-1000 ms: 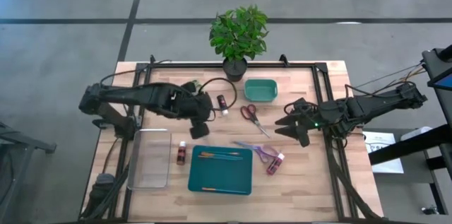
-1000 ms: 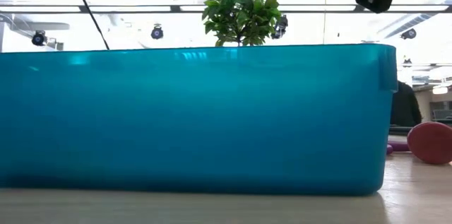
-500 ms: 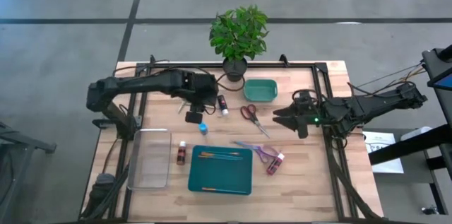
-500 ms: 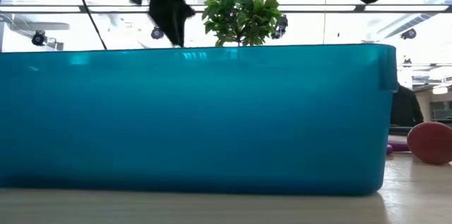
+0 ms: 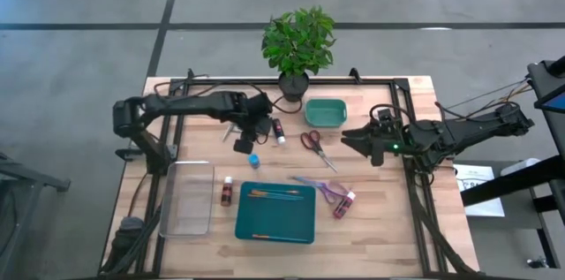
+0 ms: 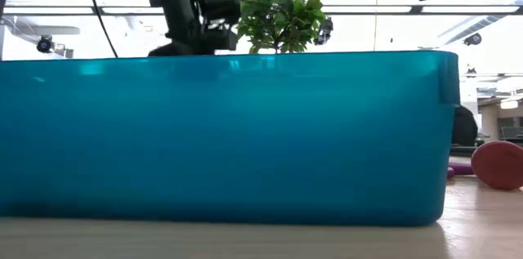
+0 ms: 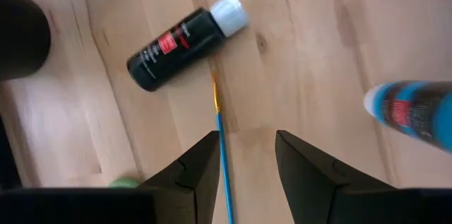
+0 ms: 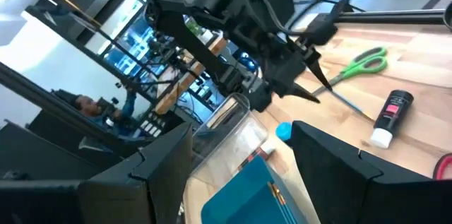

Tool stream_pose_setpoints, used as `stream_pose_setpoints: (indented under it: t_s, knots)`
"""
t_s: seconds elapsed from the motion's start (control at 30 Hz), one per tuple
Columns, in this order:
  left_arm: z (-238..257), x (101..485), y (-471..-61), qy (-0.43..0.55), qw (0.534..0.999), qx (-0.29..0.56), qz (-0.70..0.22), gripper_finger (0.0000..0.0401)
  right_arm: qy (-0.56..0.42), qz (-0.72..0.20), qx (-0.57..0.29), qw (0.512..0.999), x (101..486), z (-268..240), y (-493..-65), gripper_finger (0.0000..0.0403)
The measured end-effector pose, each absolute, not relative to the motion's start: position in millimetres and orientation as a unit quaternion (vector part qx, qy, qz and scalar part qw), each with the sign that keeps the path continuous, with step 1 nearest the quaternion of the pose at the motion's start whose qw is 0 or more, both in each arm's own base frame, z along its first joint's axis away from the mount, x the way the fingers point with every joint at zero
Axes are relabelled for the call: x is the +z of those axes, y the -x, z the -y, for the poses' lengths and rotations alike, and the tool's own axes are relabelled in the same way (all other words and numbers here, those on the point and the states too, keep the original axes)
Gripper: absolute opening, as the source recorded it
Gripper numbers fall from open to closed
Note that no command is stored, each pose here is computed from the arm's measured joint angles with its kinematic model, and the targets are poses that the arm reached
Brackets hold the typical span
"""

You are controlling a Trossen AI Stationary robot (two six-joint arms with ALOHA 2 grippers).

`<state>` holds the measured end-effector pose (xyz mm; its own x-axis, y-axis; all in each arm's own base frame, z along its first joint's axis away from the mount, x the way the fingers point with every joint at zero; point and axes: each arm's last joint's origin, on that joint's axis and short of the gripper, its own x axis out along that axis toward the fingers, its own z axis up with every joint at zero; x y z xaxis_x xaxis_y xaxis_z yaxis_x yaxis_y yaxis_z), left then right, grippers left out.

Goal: Pick & Place Paint Supplies
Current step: Put the blue paint brush into the blue bin

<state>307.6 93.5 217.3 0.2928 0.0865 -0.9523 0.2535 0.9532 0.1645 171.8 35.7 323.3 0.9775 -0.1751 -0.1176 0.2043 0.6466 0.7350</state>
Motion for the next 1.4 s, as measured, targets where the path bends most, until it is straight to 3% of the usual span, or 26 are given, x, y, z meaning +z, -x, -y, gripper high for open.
stream_pose_setpoints:
  t_s: [0.57,0.97,1.4]
  knots:
    - [-102,172,-332,-0.123,0.793,-0.048,-0.594,0.0143,-0.415,-0.004,-0.141,0.899,321,-34,-174,0.0238]
    - [-111,166,-339,-0.106,0.814,-0.04,-0.57,0.0143,-0.417,-0.005,-0.142,0.898,321,-34,-174,0.0238]
    - [-118,162,-332,-0.09,0.8,-0.028,-0.593,0.0143,-0.421,-0.005,-0.142,0.896,321,-34,-174,0.0238]
